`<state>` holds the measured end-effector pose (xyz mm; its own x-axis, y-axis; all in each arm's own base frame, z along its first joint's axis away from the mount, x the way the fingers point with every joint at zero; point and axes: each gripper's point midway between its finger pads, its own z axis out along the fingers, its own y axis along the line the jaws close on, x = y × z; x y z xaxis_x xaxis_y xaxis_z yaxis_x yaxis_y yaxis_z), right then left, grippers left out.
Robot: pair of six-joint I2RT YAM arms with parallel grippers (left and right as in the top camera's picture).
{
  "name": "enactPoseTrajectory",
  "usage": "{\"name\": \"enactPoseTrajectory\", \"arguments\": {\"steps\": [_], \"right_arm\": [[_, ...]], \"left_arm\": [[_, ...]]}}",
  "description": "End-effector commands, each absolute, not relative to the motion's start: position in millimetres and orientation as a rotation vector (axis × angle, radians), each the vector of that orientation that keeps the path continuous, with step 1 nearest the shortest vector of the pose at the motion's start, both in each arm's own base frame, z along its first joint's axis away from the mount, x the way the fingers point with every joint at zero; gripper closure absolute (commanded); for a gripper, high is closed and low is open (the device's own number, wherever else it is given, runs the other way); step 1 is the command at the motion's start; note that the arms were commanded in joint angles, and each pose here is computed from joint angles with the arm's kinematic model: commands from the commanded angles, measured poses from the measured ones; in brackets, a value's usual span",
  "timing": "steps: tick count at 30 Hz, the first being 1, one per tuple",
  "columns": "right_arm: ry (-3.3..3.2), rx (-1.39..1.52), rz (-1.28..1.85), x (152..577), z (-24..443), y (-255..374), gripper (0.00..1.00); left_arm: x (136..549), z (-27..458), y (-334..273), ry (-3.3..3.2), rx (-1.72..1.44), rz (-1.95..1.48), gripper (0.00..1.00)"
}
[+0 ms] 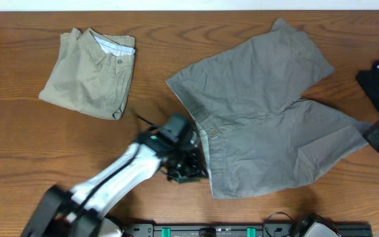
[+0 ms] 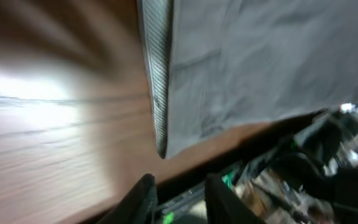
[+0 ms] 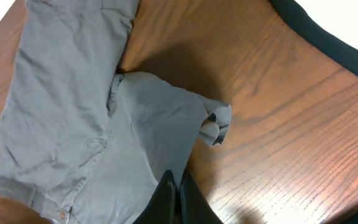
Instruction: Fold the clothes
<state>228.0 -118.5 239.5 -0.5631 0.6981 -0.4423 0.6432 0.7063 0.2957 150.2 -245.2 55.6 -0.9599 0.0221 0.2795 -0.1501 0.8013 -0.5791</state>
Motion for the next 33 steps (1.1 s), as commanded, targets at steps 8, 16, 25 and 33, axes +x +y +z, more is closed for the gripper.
{"name": "enactPoseTrajectory", "arguments": {"steps": [8,16,25,33], "right_arm": [[2.371,0.967,0.128,232.5,245.3,-118.1,0.99],[2.368,0.957,0.136,233.8,246.1,-117.2,0.99],[2.374,0.926,0.172,236.0,246.9,-112.0,0.99],[2.374,0.927,0.173,235.8,246.9,-112.0,0.99]], "left_arm": [[132.7,23.2,-256.0,-2.521,0.221,0.831,0.54],[130.4,17.3,-262.0,-2.496,0.306,0.792,0.47],[135.7,2.0,-279.7,-2.404,0.459,0.796,0.53],[129.7,1.9,-289.3,-2.37,0.448,0.808,0.81]]}}
